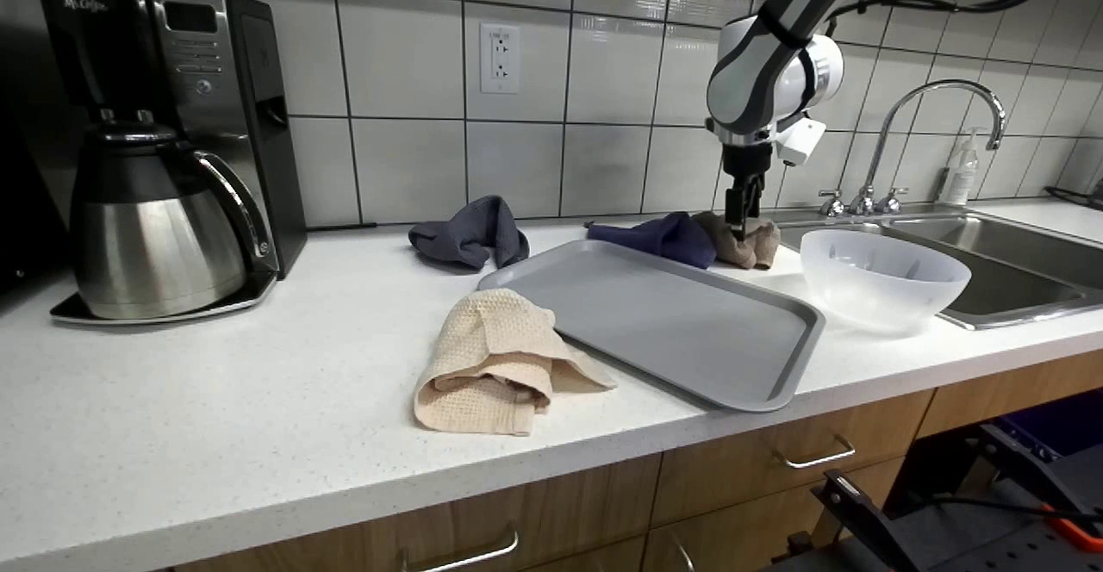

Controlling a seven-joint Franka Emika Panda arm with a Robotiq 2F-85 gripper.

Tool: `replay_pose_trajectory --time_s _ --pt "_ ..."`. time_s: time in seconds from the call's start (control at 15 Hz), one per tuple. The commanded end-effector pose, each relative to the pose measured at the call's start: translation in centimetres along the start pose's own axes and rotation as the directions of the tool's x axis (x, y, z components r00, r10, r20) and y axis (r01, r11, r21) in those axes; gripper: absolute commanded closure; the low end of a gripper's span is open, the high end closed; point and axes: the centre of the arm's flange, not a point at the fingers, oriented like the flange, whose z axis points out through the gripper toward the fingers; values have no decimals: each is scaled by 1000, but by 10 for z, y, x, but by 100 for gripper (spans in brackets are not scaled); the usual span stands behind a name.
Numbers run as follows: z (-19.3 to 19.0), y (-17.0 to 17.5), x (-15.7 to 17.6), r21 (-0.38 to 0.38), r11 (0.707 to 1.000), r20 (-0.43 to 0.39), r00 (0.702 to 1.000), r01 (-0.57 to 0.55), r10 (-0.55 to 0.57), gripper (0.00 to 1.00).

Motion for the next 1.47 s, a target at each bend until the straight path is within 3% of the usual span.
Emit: replay_pose_trajectory --time_s 0.0,1.0,1.07,1.2,1.4 --pt "9 11 3 6 999 -27 999 35 -35 0" --pt "41 14 1 30 999 7 1000 28 -28 1" --pt "40 15 1 29 999 4 1000 28 -28 26" --pt "39 16 0 26 999 3 1000 25 -25 32" --pt "38 17 -1 27 999 3 1000 20 -20 55"
